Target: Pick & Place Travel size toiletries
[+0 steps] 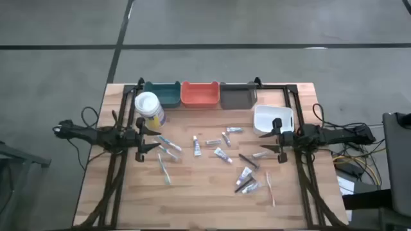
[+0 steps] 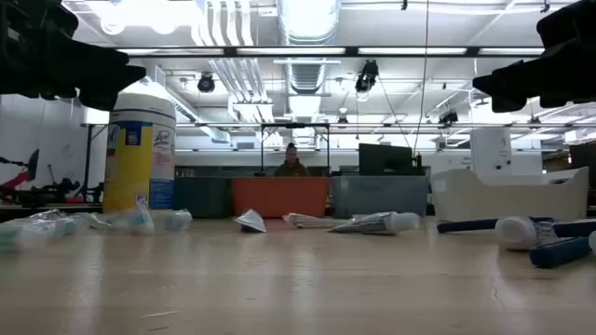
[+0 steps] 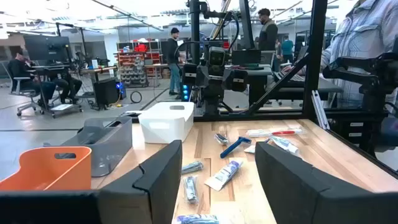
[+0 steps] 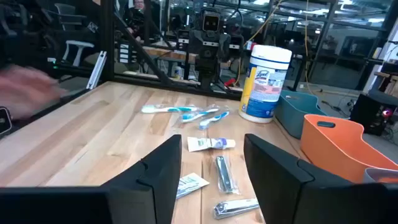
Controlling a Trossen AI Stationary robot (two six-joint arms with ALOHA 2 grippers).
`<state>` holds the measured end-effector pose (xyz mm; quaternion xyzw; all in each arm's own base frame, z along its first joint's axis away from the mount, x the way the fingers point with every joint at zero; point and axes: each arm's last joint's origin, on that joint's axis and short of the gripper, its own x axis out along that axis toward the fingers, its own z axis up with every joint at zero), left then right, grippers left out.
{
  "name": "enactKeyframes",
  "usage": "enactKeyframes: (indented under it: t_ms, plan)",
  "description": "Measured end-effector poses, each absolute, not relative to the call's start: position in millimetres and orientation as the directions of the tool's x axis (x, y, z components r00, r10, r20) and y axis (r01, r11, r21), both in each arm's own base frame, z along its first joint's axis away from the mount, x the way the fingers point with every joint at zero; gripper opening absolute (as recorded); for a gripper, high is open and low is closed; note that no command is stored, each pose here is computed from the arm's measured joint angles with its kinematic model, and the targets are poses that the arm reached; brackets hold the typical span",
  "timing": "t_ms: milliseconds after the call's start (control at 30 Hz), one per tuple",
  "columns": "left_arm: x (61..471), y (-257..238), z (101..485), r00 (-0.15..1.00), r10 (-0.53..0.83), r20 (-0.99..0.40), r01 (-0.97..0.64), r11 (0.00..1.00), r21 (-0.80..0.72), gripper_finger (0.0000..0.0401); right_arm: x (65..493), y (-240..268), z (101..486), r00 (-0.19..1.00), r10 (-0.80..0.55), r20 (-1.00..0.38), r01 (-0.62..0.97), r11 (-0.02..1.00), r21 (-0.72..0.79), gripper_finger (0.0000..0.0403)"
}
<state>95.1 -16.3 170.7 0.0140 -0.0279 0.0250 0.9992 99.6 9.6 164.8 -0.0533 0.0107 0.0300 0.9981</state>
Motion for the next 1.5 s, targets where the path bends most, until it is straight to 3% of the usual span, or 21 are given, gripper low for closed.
enactKeyframes:
  t_ms: [767, 900, 967, 1100, 1300, 1500]
  plan:
    - [95, -16, 171, 0.997, 0.048, 0.058, -0.050, 0.998, 0.026, 0.0209, 100, 10, 165, 0.998, 0.059, -0.024, -0.061, 0.992, -0.106, 0.0171]
    - [95, -16, 171, 0.997, 0.048, 0.058, -0.049, 0.998, 0.026, 0.0209, 100, 9, 168, 0.999, 0.030, 0.011, -0.027, 0.979, -0.200, 0.0171]
    - [95, -16, 171, 0.997, 0.048, 0.058, -0.050, 0.998, 0.026, 0.0209, 99, 9, 172, 0.997, 0.051, 0.051, -0.043, 0.990, -0.137, 0.0171]
    - [95, -16, 171, 0.997, 0.048, 0.058, -0.049, 0.998, 0.026, 0.0209, 99, 10, 179, 0.989, 0.078, 0.126, -0.105, 0.969, 0.221, 0.0171]
    - [95, -16, 171, 0.997, 0.048, 0.058, -0.050, 0.998, 0.026, 0.0209, 98, 6, 185, 0.983, -0.050, 0.178, -0.009, 0.949, 0.315, 0.0171]
    - [95, -16, 171, 0.997, 0.048, 0.058, -0.049, 0.998, 0.026, 0.0209, 103, 6, 184, 0.990, -0.062, 0.123, 0.015, 0.936, 0.351, 0.0171]
